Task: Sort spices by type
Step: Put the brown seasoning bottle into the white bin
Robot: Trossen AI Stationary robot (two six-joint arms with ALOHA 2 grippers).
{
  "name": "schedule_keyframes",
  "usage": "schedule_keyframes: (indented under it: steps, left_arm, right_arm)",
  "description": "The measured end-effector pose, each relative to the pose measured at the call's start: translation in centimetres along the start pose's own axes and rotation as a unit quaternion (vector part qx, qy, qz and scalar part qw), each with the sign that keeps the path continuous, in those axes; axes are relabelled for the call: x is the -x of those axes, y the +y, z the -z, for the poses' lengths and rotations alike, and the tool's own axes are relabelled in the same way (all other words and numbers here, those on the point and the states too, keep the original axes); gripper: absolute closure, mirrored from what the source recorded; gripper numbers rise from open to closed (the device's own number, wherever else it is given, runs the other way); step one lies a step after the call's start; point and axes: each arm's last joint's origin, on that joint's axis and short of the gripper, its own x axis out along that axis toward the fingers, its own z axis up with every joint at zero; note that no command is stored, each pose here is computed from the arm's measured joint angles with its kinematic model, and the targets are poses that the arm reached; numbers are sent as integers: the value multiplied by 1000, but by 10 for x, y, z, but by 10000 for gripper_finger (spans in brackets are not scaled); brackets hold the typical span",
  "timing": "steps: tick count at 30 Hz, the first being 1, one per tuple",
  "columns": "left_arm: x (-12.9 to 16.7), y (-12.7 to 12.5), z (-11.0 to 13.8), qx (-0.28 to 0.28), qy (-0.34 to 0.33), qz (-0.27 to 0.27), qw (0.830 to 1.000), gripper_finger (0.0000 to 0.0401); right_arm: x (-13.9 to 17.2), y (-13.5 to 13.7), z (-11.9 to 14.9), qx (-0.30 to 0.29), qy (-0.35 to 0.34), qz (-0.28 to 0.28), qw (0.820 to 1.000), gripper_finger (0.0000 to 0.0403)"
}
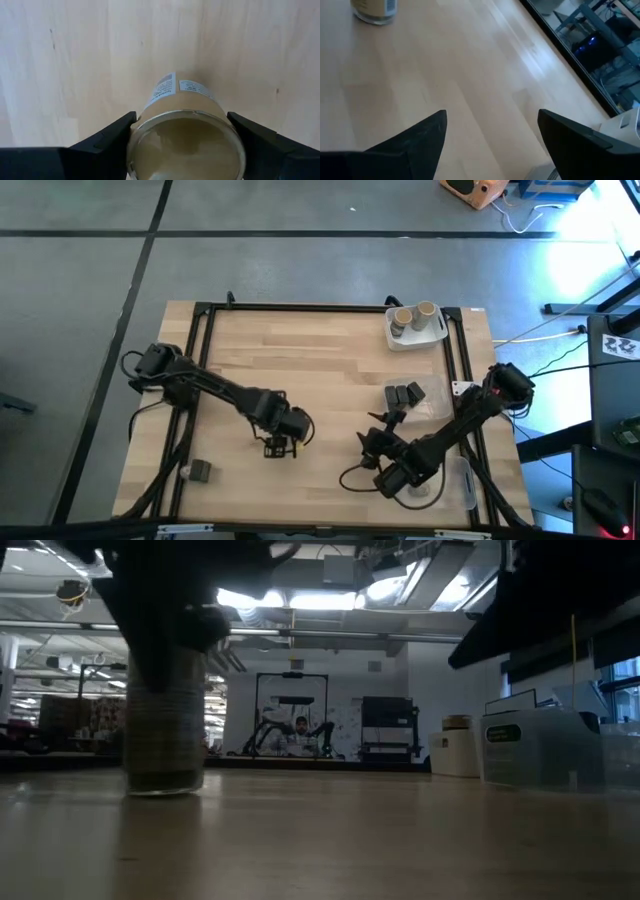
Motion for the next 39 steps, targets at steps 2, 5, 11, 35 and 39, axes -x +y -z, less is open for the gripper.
schedule_keyframes:
  steps: [2, 5, 11, 35, 39]
  left_arm:
    - [-2, 1, -6, -6, 3, -2, 1000, 139]
    - [-1, -1, -15, -11, -6, 0, 1000, 139]
    - [-1, 5, -19, -2, -13, 2, 1000, 91]
    - [113, -2, 51, 3, -158, -53, 986, 73]
    - [103, -7, 85, 29, -197, -99, 975, 72]
  right_arm:
    - [-5, -1, 1, -3, 5, 3, 1000, 91]
    - [-12, -2, 5, -11, 16, -1, 1000, 91]
    - [-18, -2, 9, -10, 24, -4, 1000, 91]
    - [-17, 11, -5, -15, -19, -56, 998, 91]
    - [-18, 19, -20, -28, -61, -89, 994, 91]
